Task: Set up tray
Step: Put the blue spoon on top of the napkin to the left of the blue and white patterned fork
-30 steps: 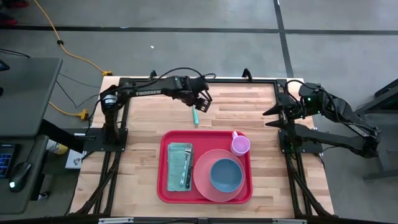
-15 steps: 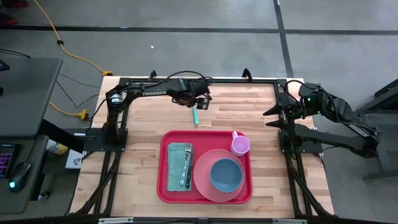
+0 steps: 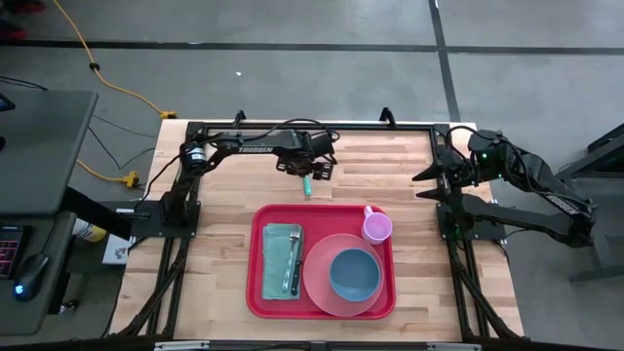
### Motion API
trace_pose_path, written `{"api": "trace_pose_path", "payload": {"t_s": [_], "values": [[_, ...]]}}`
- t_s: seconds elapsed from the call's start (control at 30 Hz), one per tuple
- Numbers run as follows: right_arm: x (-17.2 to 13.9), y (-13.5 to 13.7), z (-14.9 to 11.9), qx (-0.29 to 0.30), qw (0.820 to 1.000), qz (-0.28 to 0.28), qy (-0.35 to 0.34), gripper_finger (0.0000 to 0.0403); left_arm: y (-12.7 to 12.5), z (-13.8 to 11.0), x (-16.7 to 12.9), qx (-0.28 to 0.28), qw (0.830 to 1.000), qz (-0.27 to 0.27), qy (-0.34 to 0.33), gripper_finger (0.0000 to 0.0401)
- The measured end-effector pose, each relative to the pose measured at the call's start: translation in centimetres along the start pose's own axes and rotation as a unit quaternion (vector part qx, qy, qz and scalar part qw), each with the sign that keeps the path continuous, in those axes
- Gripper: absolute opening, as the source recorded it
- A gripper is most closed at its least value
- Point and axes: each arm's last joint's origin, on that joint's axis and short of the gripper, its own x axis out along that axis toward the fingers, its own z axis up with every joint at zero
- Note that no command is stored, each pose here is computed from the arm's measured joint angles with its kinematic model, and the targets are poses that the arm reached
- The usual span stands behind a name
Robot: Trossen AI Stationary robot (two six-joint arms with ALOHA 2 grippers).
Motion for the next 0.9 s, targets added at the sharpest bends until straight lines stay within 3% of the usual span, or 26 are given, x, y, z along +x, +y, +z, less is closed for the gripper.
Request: {"api": "trace_pose_path", "payload": {"t_s": [0.9], "values": [[0.0, 0.0, 0.0, -0.007, 1.0, 0.0, 0.002, 0.0213, -0.2, -0.8, 3.7, 0.014, 0.998, 0.013, 0.055, 0.0275]]}}
